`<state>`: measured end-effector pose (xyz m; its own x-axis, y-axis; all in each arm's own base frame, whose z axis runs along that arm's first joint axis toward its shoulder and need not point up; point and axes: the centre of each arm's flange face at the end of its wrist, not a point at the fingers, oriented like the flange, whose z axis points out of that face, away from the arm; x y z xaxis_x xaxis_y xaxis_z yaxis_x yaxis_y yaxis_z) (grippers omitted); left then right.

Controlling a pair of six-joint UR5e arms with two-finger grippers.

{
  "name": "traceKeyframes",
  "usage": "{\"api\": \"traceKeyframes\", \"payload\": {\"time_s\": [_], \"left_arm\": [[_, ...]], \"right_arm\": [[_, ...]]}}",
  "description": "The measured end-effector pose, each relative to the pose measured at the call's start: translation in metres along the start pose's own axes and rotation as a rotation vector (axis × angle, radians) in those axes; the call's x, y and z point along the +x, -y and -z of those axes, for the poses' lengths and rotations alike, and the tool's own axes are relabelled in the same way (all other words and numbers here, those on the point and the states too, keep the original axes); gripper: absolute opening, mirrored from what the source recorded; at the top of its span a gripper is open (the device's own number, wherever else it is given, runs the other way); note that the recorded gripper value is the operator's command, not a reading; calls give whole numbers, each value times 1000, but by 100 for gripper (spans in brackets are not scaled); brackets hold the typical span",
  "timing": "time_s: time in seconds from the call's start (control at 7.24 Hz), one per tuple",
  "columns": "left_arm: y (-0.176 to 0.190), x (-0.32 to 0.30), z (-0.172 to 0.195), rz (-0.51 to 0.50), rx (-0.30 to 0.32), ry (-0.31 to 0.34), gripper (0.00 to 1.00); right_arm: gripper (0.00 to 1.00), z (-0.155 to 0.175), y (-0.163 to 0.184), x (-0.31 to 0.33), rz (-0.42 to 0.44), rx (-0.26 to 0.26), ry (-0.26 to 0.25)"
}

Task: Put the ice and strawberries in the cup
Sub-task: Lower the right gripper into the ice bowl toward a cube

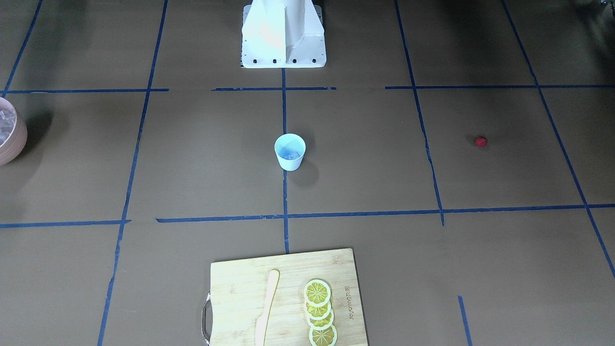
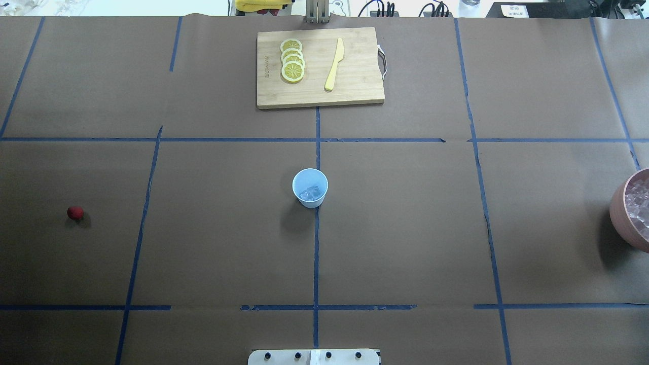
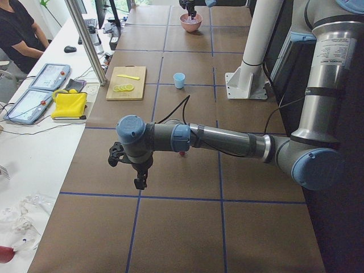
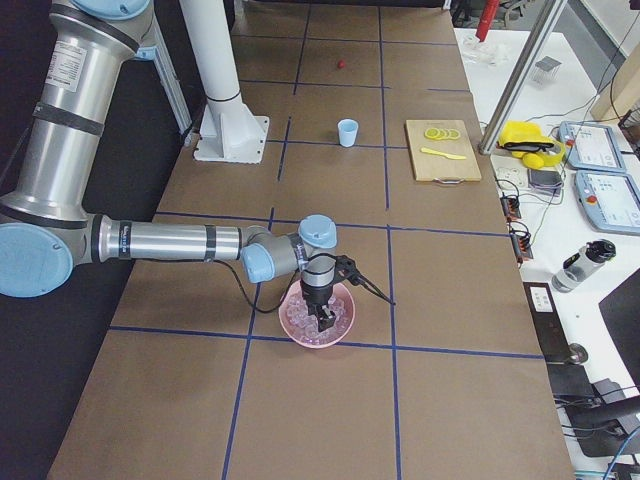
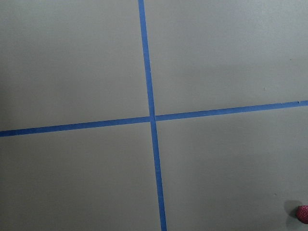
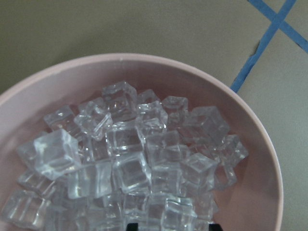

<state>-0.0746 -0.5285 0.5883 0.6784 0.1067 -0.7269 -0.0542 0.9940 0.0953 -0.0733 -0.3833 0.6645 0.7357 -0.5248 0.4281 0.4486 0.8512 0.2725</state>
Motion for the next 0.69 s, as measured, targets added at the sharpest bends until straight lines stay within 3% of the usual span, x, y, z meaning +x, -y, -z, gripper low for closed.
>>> {"api": "traceKeyframes", "payload": {"time_s": [0.69], "left_arm": [[0, 0, 0, 1, 0, 0, 100]], "right_arm": [[54, 0, 5, 0, 4, 4, 0]]}}
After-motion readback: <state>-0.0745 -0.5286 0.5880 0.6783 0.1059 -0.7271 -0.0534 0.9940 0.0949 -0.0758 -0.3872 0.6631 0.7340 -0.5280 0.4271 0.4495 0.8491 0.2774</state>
